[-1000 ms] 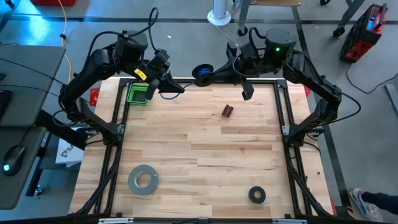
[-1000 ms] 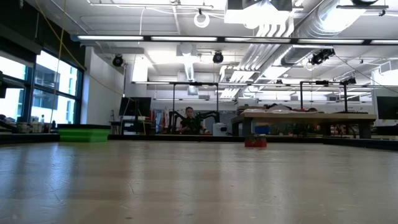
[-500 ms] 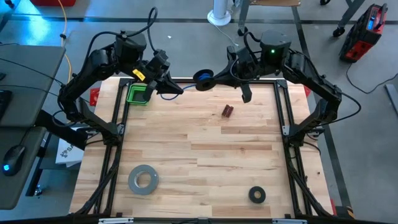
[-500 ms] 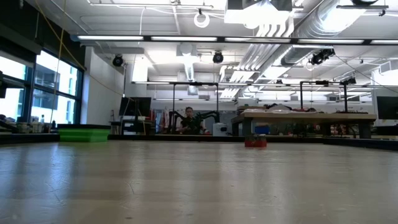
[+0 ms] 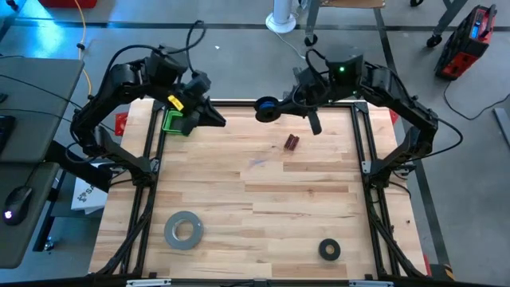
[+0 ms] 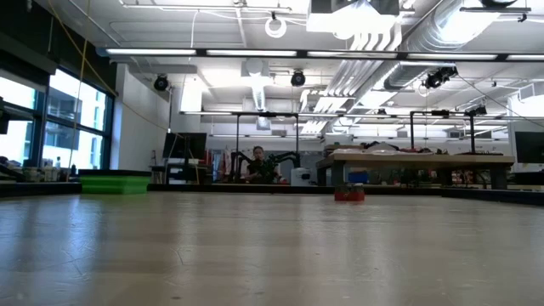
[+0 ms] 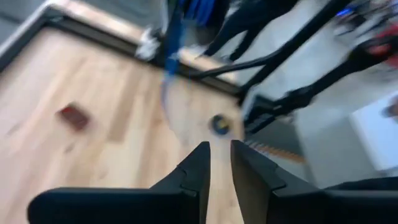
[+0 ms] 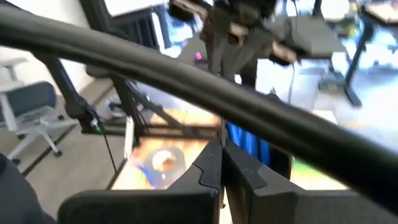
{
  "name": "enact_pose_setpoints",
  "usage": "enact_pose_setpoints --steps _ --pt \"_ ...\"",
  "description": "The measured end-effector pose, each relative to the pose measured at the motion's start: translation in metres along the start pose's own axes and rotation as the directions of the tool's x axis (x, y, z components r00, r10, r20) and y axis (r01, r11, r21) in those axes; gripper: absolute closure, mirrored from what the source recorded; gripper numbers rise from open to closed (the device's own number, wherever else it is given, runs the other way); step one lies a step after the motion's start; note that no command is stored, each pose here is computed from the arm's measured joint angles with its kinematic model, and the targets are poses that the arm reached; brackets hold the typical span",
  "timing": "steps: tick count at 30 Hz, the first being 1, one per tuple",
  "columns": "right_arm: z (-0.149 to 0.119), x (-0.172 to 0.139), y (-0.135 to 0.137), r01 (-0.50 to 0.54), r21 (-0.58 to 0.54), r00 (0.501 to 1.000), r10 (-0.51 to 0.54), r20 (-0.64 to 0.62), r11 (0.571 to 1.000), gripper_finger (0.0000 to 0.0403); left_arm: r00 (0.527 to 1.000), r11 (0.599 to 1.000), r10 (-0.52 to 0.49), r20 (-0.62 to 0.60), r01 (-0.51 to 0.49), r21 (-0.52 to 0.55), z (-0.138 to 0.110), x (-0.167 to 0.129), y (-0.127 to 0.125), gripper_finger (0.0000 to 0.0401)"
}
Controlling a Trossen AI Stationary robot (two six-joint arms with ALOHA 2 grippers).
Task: Coil cords
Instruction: Coil the blue wire onto a spool
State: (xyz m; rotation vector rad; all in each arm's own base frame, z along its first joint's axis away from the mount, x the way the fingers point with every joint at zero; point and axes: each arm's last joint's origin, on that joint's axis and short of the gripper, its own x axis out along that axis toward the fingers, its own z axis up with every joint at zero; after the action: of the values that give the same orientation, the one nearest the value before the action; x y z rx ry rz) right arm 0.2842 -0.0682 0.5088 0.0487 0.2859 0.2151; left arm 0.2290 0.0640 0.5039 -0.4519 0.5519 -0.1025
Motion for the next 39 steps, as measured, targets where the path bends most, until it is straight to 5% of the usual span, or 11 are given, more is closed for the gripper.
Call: enact_pose_setpoints --steps 7,17,28,35,39 --pt "-0.012 0.000 0.000 0.048 0.039 0.992 -0.043 -0.120 0.998 0.0403 0.957 0.958 0.276 -0.088 -0.266 0.110 -0.015 -0.007 0.007 0.0327" --pt "-0.004 0.000 -0.002 0.084 -0.005 0.996 -0.084 -0.039 0.996 0.0403 0.905 0.891 0.424 -0.003 -0.417 0.178 -0.017 -0.024 0.003 0.0325" --pt "0.040 0.003 -0.009 0.127 -0.108 0.911 -0.073 0.406 0.986 0.0403 0.883 0.870 0.461 0.088 -0.469 0.151 -0.019 -0.043 -0.005 0.0325" --pt "0.054 0.003 -0.010 0.143 -0.153 0.831 -0.034 0.555 0.978 0.0403 0.803 0.811 0.459 0.381 -0.553 0.189 -0.005 -0.049 -0.008 0.0325" --pt "0.054 0.005 -0.011 0.140 -0.150 0.831 -0.034 0.556 0.979 0.0403 0.776 0.845 0.377 0.505 -0.511 0.156 -0.010 -0.022 0.007 0.0325"
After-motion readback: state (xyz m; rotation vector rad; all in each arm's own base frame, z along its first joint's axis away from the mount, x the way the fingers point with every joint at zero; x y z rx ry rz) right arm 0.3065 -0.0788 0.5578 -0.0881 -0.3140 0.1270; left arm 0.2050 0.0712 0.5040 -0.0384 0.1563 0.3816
